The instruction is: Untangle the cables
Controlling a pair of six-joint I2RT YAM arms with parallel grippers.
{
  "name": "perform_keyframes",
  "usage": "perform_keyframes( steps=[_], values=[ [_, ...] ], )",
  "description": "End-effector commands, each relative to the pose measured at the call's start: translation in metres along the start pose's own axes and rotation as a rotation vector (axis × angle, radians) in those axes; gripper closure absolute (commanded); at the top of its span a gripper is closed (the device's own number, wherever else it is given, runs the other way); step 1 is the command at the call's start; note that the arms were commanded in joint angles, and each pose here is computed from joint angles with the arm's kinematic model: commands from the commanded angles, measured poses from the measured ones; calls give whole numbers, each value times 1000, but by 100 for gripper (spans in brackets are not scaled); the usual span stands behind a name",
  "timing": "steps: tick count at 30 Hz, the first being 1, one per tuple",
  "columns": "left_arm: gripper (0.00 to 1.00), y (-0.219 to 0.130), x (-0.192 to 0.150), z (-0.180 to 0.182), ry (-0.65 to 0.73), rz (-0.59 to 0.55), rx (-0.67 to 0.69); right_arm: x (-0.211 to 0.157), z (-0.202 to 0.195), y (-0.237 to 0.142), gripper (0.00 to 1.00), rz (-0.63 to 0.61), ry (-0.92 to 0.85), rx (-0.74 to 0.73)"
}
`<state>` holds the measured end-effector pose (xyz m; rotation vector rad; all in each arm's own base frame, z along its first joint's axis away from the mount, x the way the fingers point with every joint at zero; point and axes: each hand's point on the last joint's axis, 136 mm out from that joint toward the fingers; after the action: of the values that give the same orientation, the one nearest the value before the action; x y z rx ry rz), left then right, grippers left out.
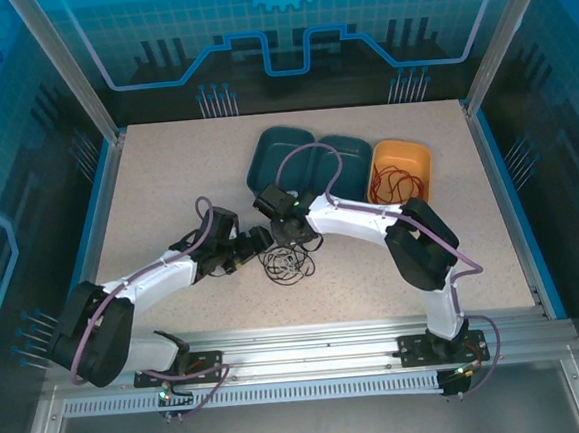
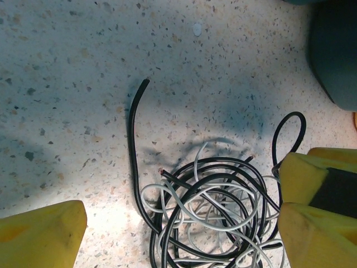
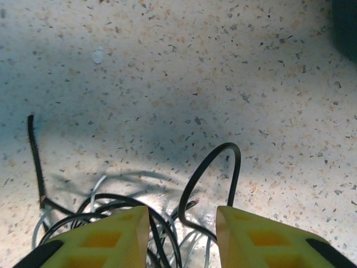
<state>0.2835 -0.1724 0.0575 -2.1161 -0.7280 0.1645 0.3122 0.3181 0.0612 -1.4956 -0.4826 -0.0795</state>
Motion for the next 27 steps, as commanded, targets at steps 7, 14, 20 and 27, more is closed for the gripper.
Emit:
perform_keyframes(
  steps=[7,14,20,27],
  values=[
    [14,9,-4,5,-27,29,4,5,-3,16,68,34,6,-23],
    [14,12,-6,-1,-18,35,4,6,-2,22,72,30,9,-19],
    [16,16,-10,-4,-8,41,8,4,-5,26,83,34,2,-22],
    [19,16,-9,-4,-16,34,15,8,-2,19,100,13,-17,-6]
  ],
)
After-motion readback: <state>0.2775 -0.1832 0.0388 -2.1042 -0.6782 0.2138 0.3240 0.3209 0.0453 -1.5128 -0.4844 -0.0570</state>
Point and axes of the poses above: each hand's point on the last joint's axis, 136 mm out from that joint toward the fingers, its own y axis out along the fingers, its own z axis along the line the jaws close on, x = y × z, and after that the axes turned 7 degrees about -y, right-handed
